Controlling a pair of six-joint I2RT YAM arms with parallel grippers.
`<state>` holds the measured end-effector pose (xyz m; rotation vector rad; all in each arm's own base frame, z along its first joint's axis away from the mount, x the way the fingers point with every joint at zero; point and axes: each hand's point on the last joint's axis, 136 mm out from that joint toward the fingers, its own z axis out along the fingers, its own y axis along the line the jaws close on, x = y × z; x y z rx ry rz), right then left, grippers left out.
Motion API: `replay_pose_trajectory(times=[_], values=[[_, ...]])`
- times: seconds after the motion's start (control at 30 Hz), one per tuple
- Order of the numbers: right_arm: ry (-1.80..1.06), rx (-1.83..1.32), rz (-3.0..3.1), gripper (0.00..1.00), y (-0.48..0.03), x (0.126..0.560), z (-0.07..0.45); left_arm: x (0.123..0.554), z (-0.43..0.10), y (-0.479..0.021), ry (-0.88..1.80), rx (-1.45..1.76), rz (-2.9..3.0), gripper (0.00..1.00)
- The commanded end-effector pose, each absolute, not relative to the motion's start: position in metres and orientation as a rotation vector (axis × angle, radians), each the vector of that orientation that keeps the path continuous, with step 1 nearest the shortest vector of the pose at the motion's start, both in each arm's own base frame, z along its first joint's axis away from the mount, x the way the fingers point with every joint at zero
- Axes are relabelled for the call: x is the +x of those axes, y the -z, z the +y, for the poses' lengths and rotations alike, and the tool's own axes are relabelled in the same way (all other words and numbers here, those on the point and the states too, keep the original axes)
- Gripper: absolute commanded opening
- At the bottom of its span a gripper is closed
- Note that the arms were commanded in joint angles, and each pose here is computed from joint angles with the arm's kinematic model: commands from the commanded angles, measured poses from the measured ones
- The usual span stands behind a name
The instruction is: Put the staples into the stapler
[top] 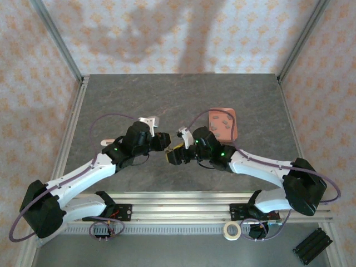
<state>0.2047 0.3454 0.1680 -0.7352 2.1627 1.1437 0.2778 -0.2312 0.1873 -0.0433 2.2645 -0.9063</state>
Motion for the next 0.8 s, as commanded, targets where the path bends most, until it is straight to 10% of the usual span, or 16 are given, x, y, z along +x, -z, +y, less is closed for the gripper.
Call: replay_pose_trajectory(times=[0.0, 0.3, 0.57, 0.77], values=[[-1.142, -0.712, 2.081, 0.51, -0.190, 0.217, 0.356, 0.283, -0.241, -0.210, 0.963, -0.007, 2.196, 0.22], [-1.001, -0.624, 2.110, 0.26, -0.182, 0.232, 0.339, 0.283, -0.229, -0.209, 0.915, -0.065, 2.191, 0.35], [-0.686, -0.345, 2.097, 0.25, -0.166, 0.271, 0.294, 0.281, -0.171, -0.187, 0.672, -0.270, 2.214, 0.97], [-0.539, -0.300, 2.095, 0.26, -0.142, 0.295, 0.291, 0.272, -0.133, -0.169, 0.525, -0.374, 2.244, 1.00]])
